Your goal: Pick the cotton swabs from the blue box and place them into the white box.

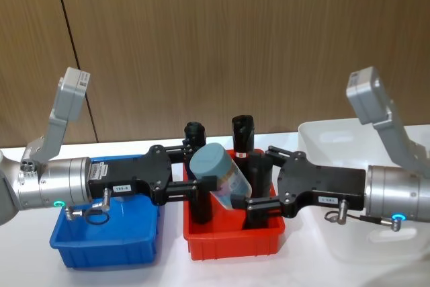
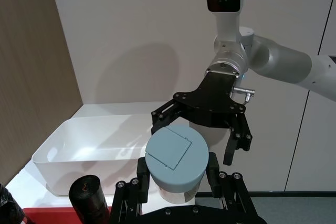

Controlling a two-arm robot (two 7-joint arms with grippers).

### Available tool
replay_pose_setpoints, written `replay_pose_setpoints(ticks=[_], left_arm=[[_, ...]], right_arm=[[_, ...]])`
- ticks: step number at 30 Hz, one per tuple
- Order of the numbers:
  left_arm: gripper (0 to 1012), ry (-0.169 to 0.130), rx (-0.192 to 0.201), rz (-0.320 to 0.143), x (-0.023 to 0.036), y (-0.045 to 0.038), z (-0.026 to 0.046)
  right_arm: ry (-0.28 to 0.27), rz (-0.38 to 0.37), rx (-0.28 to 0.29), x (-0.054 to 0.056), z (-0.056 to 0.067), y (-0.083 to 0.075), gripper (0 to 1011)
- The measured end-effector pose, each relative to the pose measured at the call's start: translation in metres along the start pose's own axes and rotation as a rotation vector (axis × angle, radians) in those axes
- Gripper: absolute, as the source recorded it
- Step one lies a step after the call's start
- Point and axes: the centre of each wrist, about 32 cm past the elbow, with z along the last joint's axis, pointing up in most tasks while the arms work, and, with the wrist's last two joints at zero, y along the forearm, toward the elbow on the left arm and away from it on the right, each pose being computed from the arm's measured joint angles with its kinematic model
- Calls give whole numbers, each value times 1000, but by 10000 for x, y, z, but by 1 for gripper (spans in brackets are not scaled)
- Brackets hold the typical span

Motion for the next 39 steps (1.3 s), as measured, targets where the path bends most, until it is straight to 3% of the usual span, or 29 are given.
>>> replay_pose_setpoints(ticks=[33,39], left_arm=[[652,0,0,0,0,0,0],[652,0,0,0,0,0,0]], right_arm=[[-48,36,-30,61,-10,375,1002],[-55,36,-32,65,-6,400,907]])
